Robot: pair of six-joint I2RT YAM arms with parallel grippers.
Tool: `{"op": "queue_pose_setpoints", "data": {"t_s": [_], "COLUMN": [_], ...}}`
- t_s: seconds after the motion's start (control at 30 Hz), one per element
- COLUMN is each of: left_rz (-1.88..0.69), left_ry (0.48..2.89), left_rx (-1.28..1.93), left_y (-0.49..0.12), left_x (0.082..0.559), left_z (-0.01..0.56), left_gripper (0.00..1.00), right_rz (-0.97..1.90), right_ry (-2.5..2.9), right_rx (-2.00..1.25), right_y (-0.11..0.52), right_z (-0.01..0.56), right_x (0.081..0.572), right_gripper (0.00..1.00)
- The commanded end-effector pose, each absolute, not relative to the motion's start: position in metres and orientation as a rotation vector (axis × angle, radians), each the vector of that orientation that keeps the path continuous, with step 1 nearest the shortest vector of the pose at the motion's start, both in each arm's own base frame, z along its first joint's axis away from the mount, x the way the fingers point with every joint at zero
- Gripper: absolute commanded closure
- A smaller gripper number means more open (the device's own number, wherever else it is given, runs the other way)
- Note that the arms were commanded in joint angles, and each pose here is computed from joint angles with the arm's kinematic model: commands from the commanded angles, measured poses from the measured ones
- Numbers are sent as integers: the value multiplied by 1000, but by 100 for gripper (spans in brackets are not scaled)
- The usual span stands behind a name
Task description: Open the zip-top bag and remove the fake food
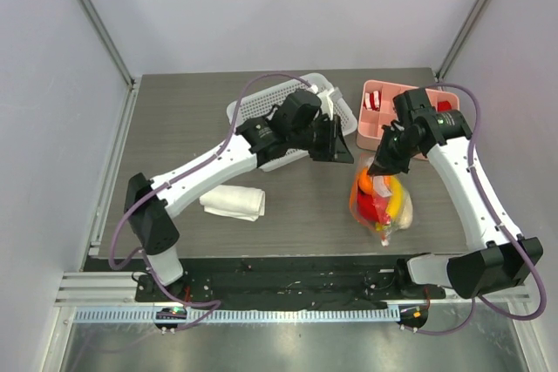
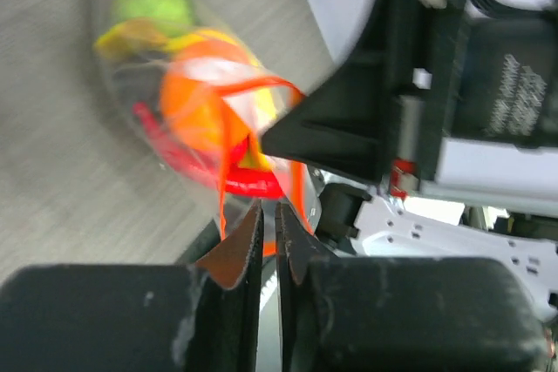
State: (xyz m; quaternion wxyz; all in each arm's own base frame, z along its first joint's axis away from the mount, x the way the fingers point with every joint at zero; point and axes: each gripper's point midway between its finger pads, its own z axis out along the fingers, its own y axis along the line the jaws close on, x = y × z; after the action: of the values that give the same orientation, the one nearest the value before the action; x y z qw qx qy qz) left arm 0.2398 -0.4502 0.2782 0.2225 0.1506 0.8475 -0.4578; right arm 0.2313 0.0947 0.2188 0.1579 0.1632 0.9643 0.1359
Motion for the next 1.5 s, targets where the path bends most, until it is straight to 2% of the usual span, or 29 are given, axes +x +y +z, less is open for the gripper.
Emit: {"op": "queue_pose_setpoints", "data": {"t_s": [0.0, 0.13, 0.27, 0.3, 0.4, 0.53, 0.67, 0.83, 0.9, 0.93, 1.03, 1.33, 1.4, 1.47], "left_rz": [-1373, -1400, -1461, -1449, -1306, -1249, -1120, -1055, -1018, -986, -920, -1036, -1056, -1081], "left_ry": [2266, 2294, 2275, 2280, 2394, 2444, 2590, 2703, 2747, 2774, 2799, 2833, 2836, 2812], "left_rx": [443, 398, 361, 353, 262, 175, 117, 25, -3, -12, -38, 0, 4, 38], "left_y": [-464, -476, -486, -487, -477, -471, -464, -460, -457, -456, -453, -480, -484, -488], "left_x": [215, 211, 204, 204, 210, 214, 210, 204, 202, 201, 204, 203, 203, 204], "left_z": [297, 269, 264, 261, 226, 202, 177, 157, 150, 145, 136, 122, 116, 119], "left_gripper": [92, 93, 90, 87, 89, 91, 71, 59, 47, 44, 43, 44, 51, 63], "right_rz": [567, 646, 677, 690, 710, 742, 720, 724, 739, 744, 755, 775, 775, 760], "right_ry": [2694, 2700, 2711, 2705, 2701, 2718, 2696, 2671, 2653, 2645, 2628, 2634, 2634, 2640], "right_rx": [365, 433, 480, 477, 474, 477, 485, 517, 522, 529, 533, 550, 548, 549], "right_y": [115, 126, 131, 132, 135, 139, 136, 137, 138, 138, 139, 141, 141, 139], "right_z": [235, 234, 232, 236, 240, 240, 242, 243, 242, 243, 243, 235, 234, 230], "right_x": [236, 238, 242, 243, 246, 244, 247, 250, 253, 253, 255, 252, 250, 247], "right_gripper": [99, 99, 99, 99, 99, 99, 99, 99, 99, 99, 99, 99, 99, 99]}}
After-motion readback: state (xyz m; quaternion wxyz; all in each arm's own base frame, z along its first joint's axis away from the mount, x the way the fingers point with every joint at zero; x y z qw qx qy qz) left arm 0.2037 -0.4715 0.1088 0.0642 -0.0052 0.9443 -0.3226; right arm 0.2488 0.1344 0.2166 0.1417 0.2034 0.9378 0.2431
